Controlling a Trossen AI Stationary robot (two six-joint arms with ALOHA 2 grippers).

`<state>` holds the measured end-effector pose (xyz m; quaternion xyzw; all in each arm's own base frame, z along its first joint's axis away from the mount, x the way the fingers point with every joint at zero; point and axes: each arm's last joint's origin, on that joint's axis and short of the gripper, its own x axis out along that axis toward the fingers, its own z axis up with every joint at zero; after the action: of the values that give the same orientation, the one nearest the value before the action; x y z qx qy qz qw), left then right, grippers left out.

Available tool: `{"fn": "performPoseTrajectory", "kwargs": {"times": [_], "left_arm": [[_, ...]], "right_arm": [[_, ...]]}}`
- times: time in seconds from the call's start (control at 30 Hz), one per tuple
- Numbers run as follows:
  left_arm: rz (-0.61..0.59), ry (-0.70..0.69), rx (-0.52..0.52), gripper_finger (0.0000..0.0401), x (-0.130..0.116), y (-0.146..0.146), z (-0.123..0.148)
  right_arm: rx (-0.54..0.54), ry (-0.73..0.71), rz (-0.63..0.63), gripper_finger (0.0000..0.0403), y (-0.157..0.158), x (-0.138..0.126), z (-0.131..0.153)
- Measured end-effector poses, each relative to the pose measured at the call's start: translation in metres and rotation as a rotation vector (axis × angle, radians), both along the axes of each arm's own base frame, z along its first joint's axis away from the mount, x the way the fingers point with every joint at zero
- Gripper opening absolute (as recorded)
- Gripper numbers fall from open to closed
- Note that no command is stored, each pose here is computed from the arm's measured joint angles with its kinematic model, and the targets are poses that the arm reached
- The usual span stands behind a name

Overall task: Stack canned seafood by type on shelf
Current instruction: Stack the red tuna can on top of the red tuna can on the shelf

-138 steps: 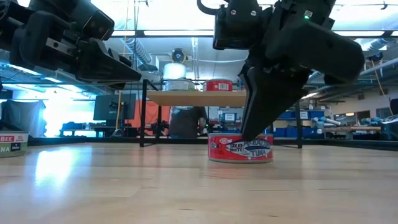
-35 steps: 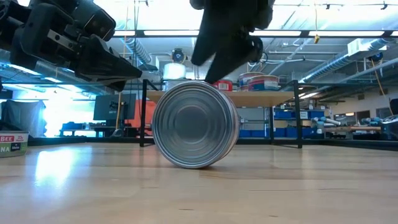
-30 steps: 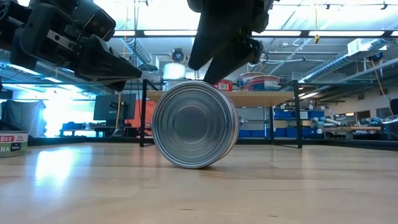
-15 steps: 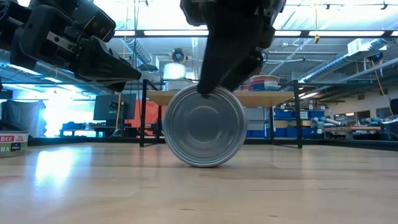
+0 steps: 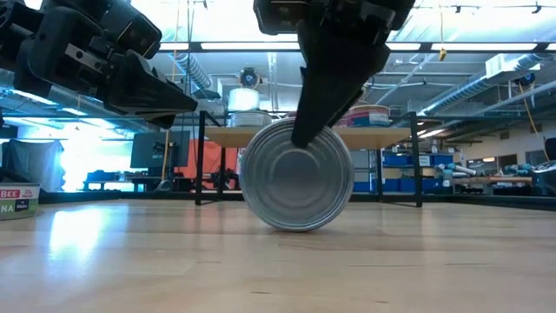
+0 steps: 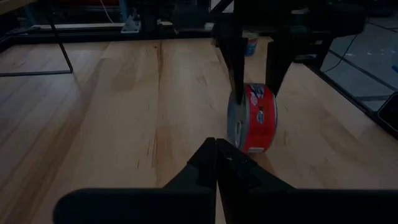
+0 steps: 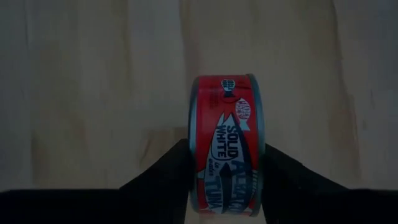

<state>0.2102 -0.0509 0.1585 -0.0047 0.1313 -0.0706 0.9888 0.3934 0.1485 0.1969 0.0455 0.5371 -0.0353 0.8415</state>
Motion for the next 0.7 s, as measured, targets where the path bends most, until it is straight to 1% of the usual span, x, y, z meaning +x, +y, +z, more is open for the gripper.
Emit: {"fn": "performPoseTrajectory", "kwargs": {"times": [0.1, 0.17, 0.23, 0.37, 0.47, 0.5, 0.6, 0.7], "left_arm": [[0.000, 0.000, 0.000, 0.0010, 0.000, 0.000, 0.000], [0.000, 0.001, 0.000, 0.0010, 0.000, 0.000, 0.000], [0.000, 0.001, 0.000, 0.0010, 0.000, 0.000, 0.000], [0.000, 0.001, 0.000, 0.0010, 0.000, 0.000, 0.000], [0.000, 0.001, 0.000, 0.0010, 0.000, 0.000, 0.000], [0.000, 0.001, 0.000, 0.0010, 0.000, 0.000, 0.000], [0.000, 0.001, 0.000, 0.0010, 0.000, 0.000, 0.000], [0.000, 0.007, 0.001, 0.0010, 0.000, 0.000, -0.001]], "right_arm": [[-0.075, 0.004, 0.026, 0.0150, -0.001, 0.002, 0.014], [-0.175, 0.002, 0.030, 0.0150, -0.003, 0.002, 0.031], [-0.319, 0.012, 0.033, 0.0150, -0.008, 0.001, 0.050], [-0.664, 0.020, 0.026, 0.0150, -0.023, -0.002, 0.083], [-0.915, 0.044, 0.022, 0.0150, -0.042, -0.001, 0.101], [-0.976, 0.062, 0.026, 0.0150, -0.050, 0.001, 0.104], [-1.092, 0.144, 0.043, 0.0150, -0.076, 0.007, 0.106], [-1.135, 0.230, 0.029, 0.0150, -0.109, 0.011, 0.106]]}}
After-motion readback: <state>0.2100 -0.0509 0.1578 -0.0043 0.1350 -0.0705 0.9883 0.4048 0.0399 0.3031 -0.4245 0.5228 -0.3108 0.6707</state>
